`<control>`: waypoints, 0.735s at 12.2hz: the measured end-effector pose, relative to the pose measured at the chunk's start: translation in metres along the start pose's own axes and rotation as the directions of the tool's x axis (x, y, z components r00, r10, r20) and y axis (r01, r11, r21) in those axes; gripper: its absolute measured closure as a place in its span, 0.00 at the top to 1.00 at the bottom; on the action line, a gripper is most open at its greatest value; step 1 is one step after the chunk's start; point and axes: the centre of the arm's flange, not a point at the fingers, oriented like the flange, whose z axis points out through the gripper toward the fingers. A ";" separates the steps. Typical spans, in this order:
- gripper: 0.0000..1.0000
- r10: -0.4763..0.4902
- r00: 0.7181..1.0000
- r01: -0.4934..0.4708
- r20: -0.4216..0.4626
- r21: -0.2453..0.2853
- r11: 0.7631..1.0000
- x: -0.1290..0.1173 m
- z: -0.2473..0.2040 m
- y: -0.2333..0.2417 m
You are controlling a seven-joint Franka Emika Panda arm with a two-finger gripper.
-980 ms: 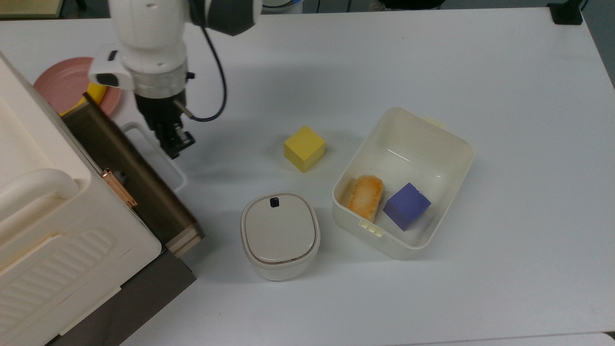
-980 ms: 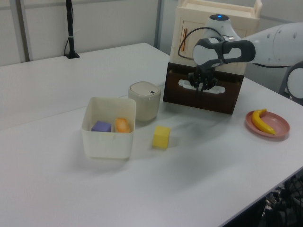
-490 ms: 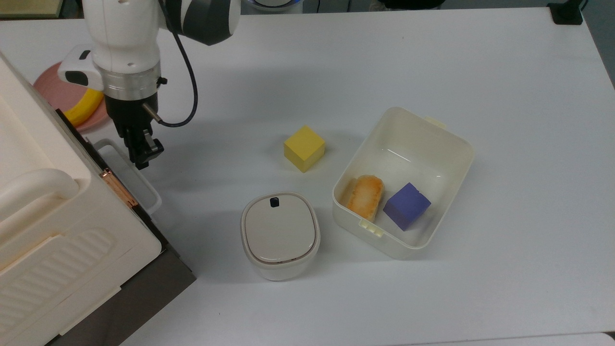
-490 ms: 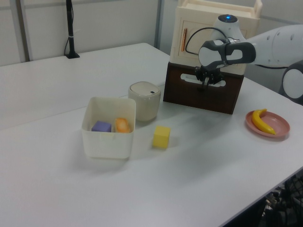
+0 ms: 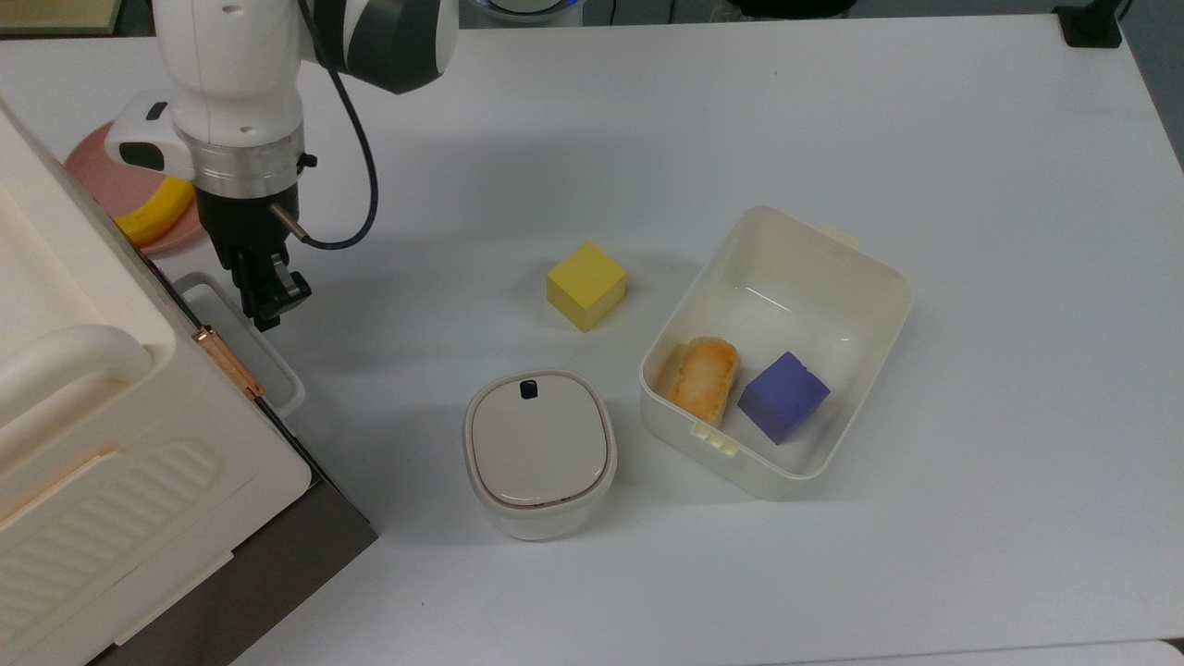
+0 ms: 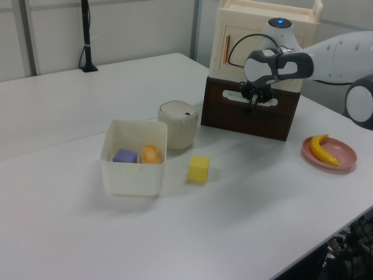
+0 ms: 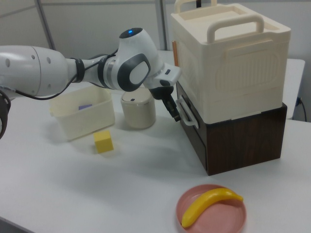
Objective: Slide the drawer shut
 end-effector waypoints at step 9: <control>0.58 -0.517 0.825 0.515 0.228 0.073 0.854 -0.090 -0.106 -0.047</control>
